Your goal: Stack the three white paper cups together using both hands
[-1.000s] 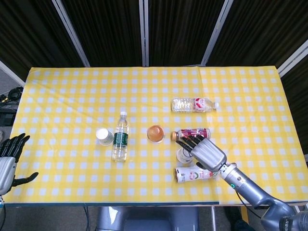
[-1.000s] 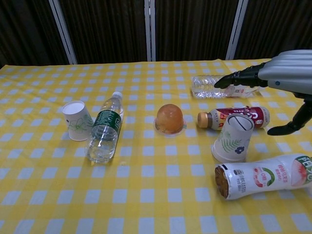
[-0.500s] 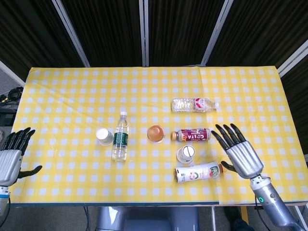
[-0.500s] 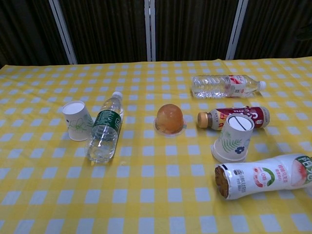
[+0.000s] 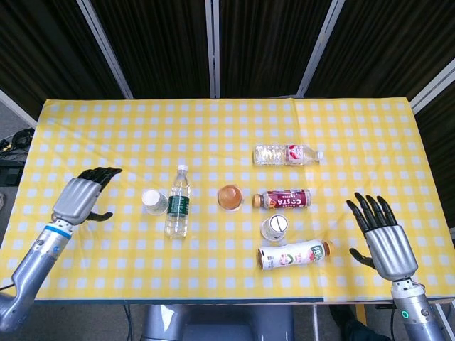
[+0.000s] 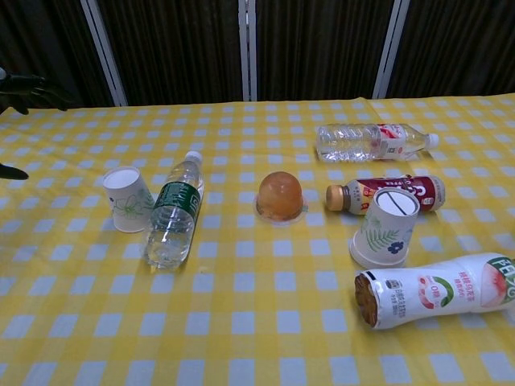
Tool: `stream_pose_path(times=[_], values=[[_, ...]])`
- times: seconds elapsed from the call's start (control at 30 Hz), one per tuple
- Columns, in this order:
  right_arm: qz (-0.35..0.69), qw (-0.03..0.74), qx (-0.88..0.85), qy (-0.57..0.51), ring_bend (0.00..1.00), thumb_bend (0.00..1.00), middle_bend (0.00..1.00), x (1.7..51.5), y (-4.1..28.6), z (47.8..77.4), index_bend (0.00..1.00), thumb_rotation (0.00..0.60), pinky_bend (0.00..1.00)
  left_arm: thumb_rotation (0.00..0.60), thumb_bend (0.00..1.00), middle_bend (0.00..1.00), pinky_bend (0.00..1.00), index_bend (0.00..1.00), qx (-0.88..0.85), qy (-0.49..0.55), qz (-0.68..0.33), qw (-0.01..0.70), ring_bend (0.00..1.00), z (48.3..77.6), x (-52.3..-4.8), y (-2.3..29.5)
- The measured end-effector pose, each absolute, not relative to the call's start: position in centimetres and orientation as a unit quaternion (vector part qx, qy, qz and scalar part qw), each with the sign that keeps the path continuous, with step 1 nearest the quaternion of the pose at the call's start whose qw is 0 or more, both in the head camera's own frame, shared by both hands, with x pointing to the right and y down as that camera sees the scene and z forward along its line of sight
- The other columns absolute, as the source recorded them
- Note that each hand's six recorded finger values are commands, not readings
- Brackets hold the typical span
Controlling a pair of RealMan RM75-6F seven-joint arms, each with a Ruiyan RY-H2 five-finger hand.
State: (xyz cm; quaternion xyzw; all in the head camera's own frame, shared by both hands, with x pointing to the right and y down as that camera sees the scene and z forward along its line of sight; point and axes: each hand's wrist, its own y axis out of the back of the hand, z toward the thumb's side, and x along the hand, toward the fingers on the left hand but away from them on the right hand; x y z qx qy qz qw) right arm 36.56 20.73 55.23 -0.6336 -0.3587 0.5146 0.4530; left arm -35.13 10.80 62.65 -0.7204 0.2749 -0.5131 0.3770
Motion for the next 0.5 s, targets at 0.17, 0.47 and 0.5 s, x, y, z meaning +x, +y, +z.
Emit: stream_pose_path(times=[0.17, 0.47, 0.5], values=[[0.518, 0.440, -0.638, -0.362, 0.00, 0.00, 0.00, 37.0, 20.6, 55.4, 0.00, 0.600, 0.00, 0.600, 0.19, 0.18, 0.30, 0.21, -0.738, 0.219, -0.504, 0.391, 0.19, 65.7, -31.9, 9.9], [0.525, 0.438, -0.633, -0.364, 0.00, 0.00, 0.00, 37.7, 20.5, 55.3, 0.00, 0.600, 0.00, 0.600, 0.19, 0.24, 0.30, 0.26, -0.745, 0.202, -0.510, 0.380, 0.24, 69.0, -29.8, 10.0], [0.525, 0.438, -0.632, -0.364, 0.00, 0.00, 0.00, 37.7, 20.5, 55.3, 0.00, 0.600, 0.00, 0.600, 0.19, 0.24, 0.30, 0.26, -0.745, 0.202, -0.510, 0.379, 0.25, 69.1, -29.7, 9.9]])
